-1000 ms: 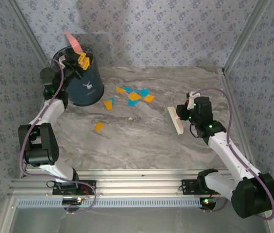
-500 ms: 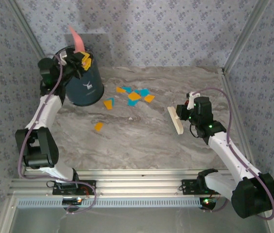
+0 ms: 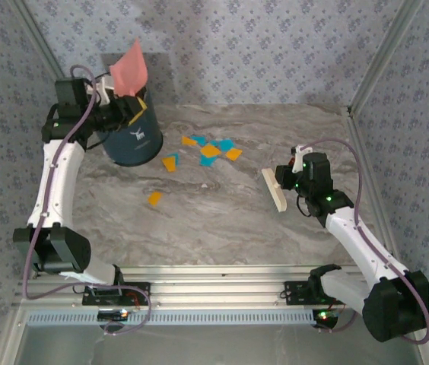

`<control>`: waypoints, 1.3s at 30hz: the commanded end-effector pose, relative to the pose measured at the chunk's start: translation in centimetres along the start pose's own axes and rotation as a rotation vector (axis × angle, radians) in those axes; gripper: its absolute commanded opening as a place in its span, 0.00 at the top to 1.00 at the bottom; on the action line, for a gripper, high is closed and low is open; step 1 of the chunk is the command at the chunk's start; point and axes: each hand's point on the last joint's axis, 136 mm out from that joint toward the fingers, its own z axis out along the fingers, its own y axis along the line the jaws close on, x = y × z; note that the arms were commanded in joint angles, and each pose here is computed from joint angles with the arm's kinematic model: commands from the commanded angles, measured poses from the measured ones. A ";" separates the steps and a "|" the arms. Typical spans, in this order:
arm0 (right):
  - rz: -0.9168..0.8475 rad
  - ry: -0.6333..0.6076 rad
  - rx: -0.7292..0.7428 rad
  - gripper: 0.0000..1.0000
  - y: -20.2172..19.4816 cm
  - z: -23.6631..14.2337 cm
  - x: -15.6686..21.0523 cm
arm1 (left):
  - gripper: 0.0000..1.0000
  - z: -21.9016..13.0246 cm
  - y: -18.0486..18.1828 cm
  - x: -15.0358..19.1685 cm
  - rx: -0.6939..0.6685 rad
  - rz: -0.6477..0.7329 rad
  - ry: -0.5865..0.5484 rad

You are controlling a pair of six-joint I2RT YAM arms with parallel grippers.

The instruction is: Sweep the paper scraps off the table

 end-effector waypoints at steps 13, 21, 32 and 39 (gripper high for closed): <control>0.063 -0.018 -0.104 1.00 2.6 0.3 -1.2 | 1.00 2.7 3.6 9.8 -0.297 0.559 0.294; 0.130 -0.033 -0.246 1.00 5.5 2.1 -2.3 | 1.00 3.2 4.8 11.3 -0.332 0.642 0.265; 0.271 -0.079 -0.307 1.00 7.6 7.7 -6.8 | 1.00 2.0 6.4 10.4 -0.442 0.689 0.175; 0.403 -0.075 -0.334 1.00 8.6 13.0 -9.4 | 1.00 2.2 6.9 10.6 -0.468 0.702 0.177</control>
